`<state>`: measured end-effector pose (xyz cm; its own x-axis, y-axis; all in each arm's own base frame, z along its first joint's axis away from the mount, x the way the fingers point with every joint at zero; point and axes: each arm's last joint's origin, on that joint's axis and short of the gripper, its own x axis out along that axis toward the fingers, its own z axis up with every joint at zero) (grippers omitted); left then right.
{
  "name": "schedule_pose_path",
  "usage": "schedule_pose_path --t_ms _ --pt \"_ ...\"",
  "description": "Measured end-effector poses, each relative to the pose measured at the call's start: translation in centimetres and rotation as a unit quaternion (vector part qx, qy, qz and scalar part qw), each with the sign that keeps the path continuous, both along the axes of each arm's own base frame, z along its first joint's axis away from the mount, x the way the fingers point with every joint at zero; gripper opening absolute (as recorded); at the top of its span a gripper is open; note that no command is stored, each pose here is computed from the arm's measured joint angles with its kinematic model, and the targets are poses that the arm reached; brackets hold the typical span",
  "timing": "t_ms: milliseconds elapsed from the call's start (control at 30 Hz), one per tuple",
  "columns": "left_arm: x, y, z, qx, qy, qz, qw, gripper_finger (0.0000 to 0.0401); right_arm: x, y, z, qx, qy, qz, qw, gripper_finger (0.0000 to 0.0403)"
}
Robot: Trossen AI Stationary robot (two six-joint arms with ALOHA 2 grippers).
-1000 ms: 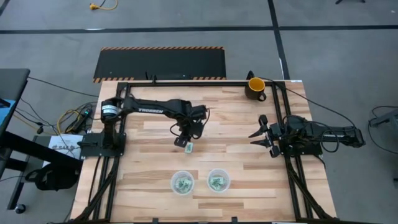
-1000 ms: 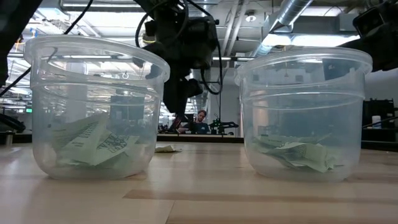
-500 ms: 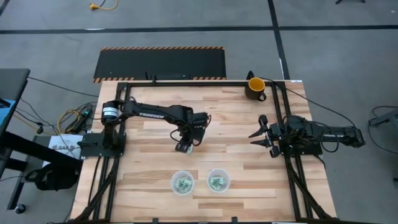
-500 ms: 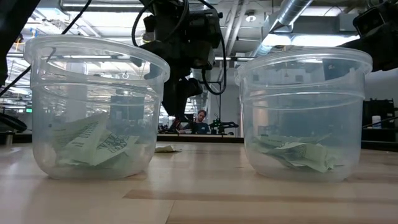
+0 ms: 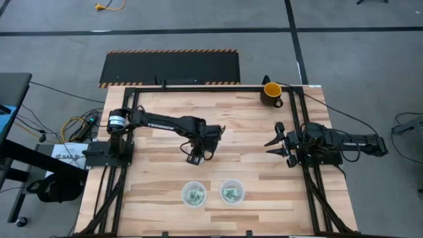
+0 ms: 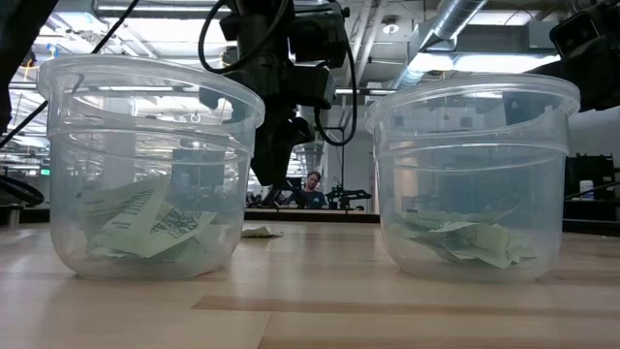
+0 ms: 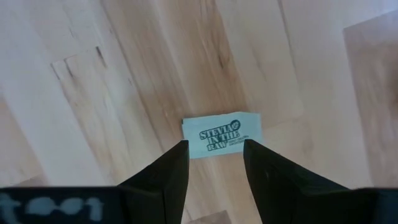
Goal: Pick and place Stevia / Truvia into bins
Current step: Put the white stevia pack into the left transparent basket
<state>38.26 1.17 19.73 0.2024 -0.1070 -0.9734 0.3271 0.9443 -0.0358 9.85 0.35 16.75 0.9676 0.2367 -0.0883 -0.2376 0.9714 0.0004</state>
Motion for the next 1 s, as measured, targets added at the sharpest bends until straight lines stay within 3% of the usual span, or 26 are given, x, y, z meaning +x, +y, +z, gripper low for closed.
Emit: schedule_pose_path --t_ms 333,700,1000 --pt "0.0 -0.9 0.0 0.021 0.001 -0.001 1.0 0.0147 0.0 0.0 0.0 0.0 0.0 0.0 1.0 0.0113" --pt "0.1 -0.9 0.0 0.02 -0.001 0.018 1.0 0.0207 0.0 0.0 0.0 0.0 0.0 0.0 1.0 0.0113" --pt "0.9 -1.3 -2.7 0.012 0.029 0.03 0.999 0.0213 0.0 0.0 0.0 0.0 0.0 0.0 1.0 0.0113"
